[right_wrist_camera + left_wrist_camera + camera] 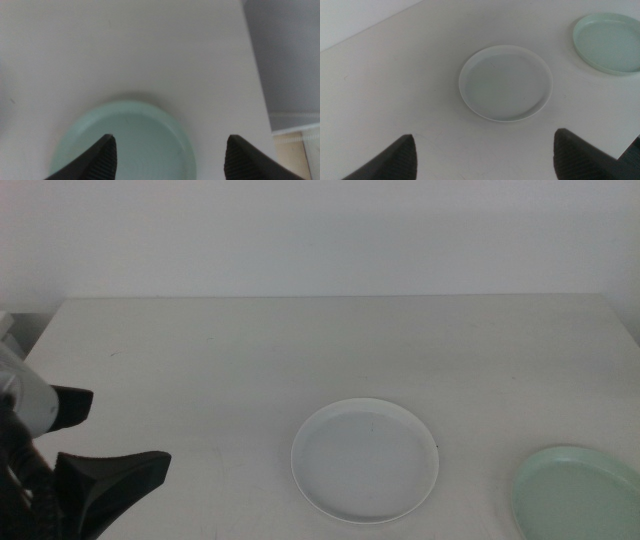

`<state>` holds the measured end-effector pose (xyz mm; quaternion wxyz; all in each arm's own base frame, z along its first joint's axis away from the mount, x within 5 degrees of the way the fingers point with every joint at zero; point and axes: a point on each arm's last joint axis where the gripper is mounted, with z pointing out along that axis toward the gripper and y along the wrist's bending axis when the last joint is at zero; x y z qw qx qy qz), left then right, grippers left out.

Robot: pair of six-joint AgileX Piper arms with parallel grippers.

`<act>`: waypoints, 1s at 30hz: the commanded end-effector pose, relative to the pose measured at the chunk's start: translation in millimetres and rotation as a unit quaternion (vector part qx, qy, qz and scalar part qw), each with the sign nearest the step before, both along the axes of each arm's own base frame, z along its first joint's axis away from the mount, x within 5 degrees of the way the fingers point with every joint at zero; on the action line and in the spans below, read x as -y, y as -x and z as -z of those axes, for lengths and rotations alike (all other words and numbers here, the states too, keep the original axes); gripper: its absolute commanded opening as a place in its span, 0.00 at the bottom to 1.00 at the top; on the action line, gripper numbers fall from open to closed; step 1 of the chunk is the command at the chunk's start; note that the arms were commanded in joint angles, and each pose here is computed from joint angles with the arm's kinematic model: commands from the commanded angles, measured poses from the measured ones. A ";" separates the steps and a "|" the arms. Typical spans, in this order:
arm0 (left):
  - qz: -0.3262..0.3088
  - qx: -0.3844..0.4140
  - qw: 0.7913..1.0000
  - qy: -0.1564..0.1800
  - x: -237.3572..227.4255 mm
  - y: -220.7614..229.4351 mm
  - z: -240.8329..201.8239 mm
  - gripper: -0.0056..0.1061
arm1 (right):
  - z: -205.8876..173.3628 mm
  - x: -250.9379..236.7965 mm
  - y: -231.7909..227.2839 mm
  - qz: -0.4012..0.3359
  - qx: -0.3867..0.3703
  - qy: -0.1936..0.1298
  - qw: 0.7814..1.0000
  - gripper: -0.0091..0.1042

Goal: Stack the three bowls on top of each other.

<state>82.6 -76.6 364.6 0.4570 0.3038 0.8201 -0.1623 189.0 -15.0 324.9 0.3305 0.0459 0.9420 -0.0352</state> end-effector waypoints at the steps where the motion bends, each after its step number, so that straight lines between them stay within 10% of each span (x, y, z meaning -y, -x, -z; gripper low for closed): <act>1: 0.007 0.031 0.999 0.031 2.5 -0.9 -12.1 0.99 | -2.0 2.2 -13.0 -0.011 -0.001 0.018 1.000 0.56; 12: 0.007 0.031 0.999 0.031 2.7 -1.0 -12.0 0.99 | 65.1 45.4 -53.9 0.045 -0.161 0.009 0.986 0.56; 30: 0.007 0.031 0.999 0.031 2.7 -1.0 -12.0 0.99 | 145.6 51.9 -90.0 -0.065 -0.267 -0.007 0.961 0.45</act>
